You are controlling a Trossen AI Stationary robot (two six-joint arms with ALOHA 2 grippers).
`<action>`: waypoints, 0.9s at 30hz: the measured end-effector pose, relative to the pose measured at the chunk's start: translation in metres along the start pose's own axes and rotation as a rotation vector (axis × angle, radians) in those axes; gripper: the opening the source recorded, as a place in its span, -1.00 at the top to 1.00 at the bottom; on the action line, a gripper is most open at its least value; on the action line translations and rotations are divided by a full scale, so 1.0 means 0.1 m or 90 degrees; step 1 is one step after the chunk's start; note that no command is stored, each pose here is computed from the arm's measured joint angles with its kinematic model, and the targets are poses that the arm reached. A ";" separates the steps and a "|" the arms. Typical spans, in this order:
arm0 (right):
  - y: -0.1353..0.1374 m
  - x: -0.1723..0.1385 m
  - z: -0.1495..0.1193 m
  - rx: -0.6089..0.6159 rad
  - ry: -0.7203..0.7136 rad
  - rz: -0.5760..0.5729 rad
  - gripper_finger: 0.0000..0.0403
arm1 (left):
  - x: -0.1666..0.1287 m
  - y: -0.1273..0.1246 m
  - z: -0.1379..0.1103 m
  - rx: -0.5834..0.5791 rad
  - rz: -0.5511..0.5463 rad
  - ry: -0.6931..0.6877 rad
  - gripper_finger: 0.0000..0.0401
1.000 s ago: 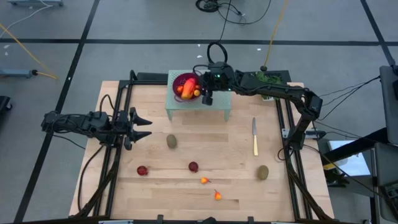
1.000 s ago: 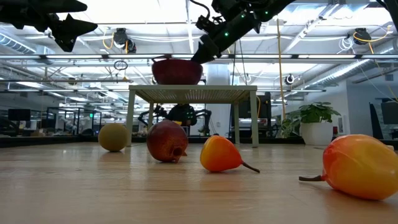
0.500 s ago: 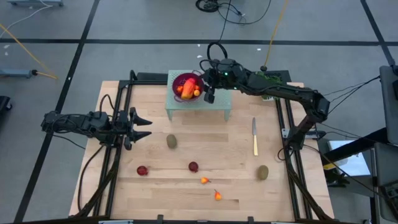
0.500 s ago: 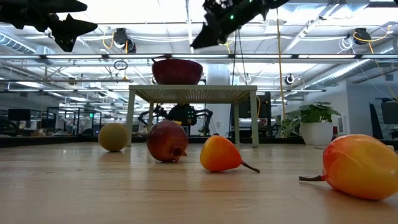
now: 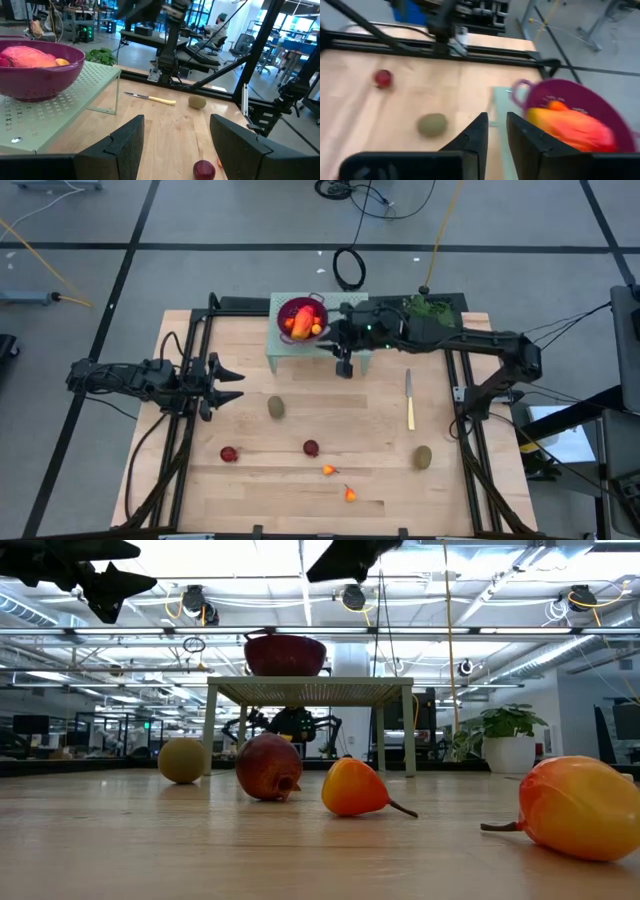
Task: Pick & Place Fruit
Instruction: Put the pear into the violet strainer bowl on the shelf
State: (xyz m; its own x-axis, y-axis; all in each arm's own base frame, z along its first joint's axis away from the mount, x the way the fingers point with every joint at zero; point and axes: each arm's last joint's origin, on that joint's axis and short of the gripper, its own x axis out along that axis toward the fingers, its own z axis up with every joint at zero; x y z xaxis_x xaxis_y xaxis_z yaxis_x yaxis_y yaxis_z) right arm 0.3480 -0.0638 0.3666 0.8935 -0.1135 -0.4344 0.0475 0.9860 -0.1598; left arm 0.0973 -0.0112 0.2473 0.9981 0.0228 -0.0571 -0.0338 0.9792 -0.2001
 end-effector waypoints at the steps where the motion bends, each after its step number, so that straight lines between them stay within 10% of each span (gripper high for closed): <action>1: 0.06 0.00 0.01 0.004 -0.003 0.009 0.70 | 0.00 0.00 0.00 0.000 0.000 0.000 -0.13; 27: 1.23 -0.15 -0.01 0.134 0.114 0.273 0.71 | 0.00 0.00 0.00 0.000 0.000 0.000 -0.13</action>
State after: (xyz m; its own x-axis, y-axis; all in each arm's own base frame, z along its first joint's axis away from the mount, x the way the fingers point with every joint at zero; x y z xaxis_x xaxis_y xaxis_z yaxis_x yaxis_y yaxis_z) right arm 0.3400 0.0587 0.3529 0.7626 0.3057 -0.5701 -0.2007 0.9496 0.2407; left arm 0.0973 -0.0112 0.2472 0.9981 0.0224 -0.0574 -0.0335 0.9792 -0.2001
